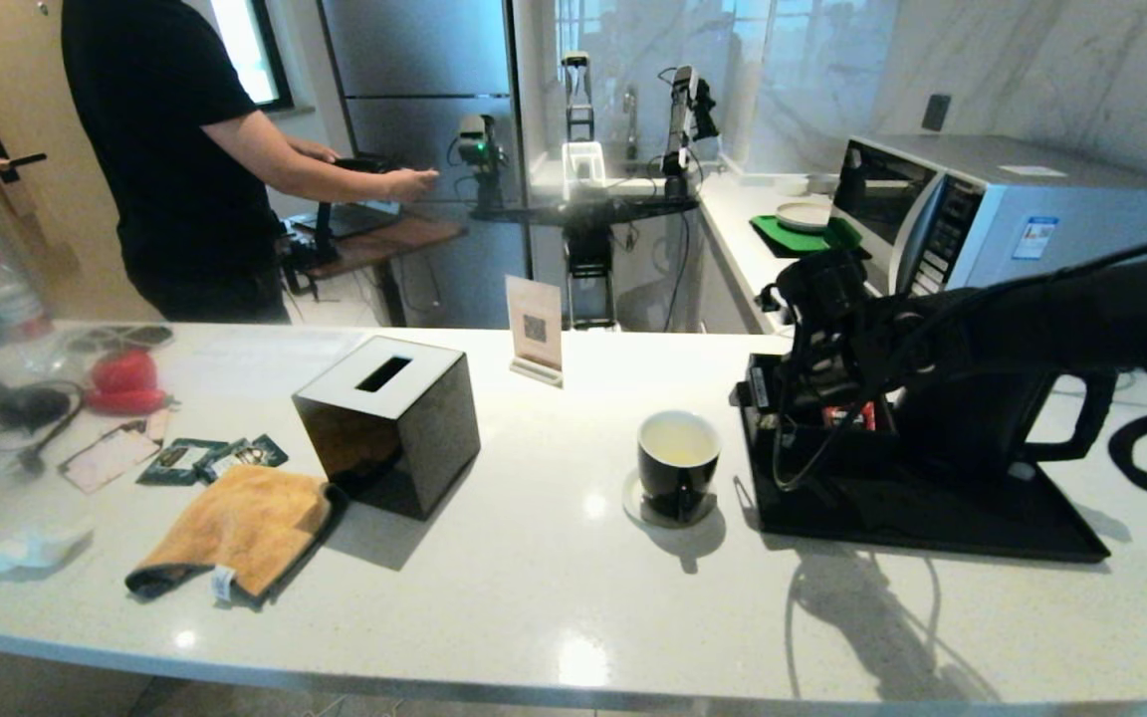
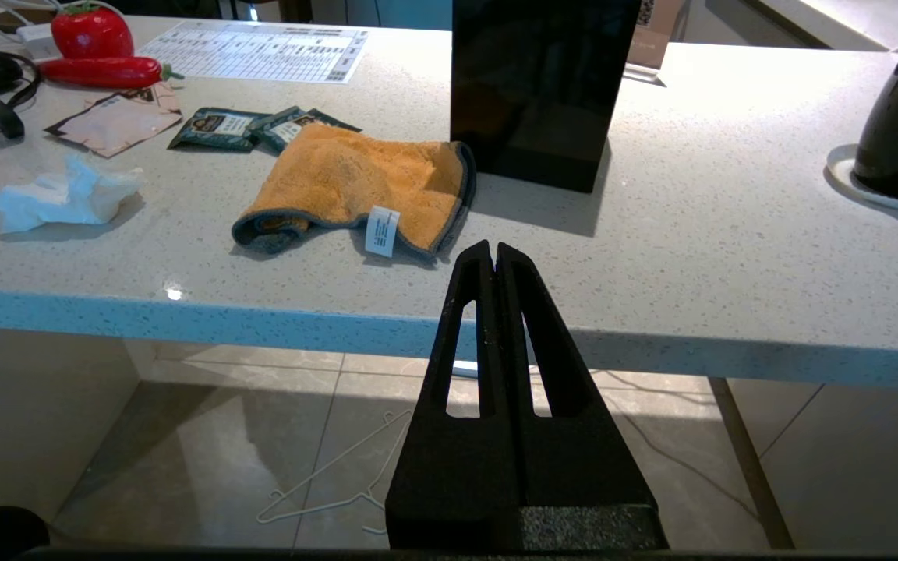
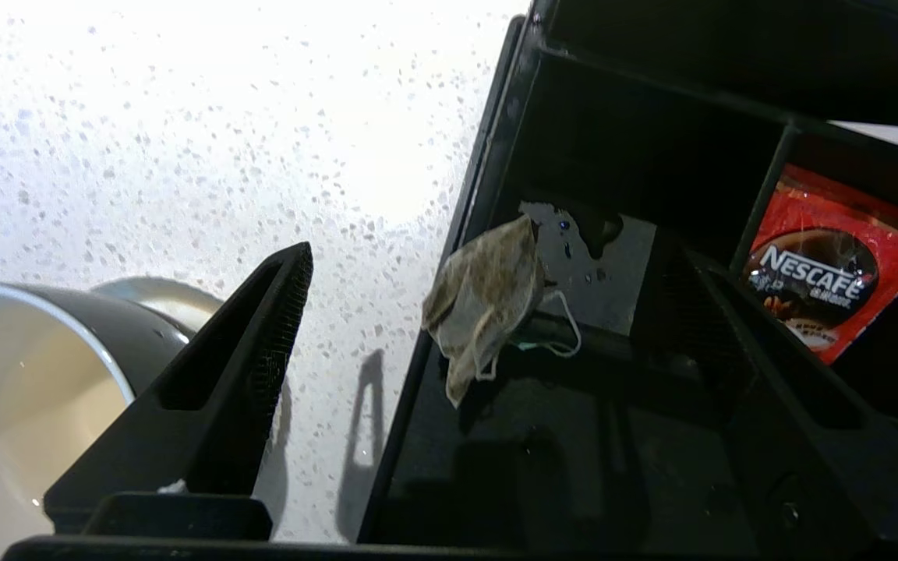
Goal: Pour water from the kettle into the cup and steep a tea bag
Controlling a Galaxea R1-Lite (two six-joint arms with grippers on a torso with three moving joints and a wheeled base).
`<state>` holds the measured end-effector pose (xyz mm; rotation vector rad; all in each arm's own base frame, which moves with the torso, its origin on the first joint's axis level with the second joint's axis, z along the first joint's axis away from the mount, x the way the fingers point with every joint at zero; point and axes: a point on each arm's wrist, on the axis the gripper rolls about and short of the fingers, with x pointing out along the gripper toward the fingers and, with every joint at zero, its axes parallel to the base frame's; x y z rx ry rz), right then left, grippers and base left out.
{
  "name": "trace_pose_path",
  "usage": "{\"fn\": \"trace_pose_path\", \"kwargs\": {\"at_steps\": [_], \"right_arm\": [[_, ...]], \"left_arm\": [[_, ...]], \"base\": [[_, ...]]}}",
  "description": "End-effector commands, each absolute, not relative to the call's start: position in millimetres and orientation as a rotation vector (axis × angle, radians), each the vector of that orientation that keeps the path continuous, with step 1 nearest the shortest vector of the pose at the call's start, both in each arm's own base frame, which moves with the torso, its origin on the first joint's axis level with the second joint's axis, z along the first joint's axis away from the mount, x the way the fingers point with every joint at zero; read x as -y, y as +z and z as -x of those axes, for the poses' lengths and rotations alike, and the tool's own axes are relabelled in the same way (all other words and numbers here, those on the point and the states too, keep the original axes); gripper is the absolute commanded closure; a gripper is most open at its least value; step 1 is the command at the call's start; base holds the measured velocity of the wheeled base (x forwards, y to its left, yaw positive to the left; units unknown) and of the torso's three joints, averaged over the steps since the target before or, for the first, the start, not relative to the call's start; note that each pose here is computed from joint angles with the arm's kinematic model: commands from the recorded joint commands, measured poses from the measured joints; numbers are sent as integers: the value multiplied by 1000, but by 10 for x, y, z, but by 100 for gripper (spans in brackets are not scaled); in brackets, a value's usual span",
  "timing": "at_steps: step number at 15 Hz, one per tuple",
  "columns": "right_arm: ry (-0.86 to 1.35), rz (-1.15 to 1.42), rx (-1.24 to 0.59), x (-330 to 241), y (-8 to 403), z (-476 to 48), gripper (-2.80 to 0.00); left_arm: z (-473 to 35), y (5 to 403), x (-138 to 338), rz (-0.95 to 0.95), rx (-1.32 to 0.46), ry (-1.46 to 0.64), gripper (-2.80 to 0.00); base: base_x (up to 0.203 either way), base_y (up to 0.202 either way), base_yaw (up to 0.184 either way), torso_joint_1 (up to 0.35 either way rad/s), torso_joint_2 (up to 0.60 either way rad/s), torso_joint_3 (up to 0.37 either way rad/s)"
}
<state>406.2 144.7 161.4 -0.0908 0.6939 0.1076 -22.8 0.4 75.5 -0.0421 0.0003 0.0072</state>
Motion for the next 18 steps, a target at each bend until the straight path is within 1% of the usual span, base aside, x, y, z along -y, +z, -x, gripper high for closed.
{"fn": "trace_pose_path", "kwargs": {"at_steps": [1, 16, 17, 18], "right_arm": [[103, 81, -693, -1459, 1601, -4094, -280], [67, 69, -713, -1451, 1476, -4163, -280], [67, 68, -712, -1450, 1474, -4169, 0], [67, 68, -711, -1454, 1466, -4180, 0]], "left_arm": [[227, 755, -4, 43, -1, 8, 0], [227, 755, -4, 43, -1, 8, 0], [227, 755, -4, 43, -1, 8, 0], [227, 755, -4, 43, -1, 8, 0]], "base": [[0, 0, 0, 0, 0, 0], [0, 0, 0, 0, 0, 0], [0, 0, 0, 0, 0, 0], [0, 0, 0, 0, 0, 0]]}}
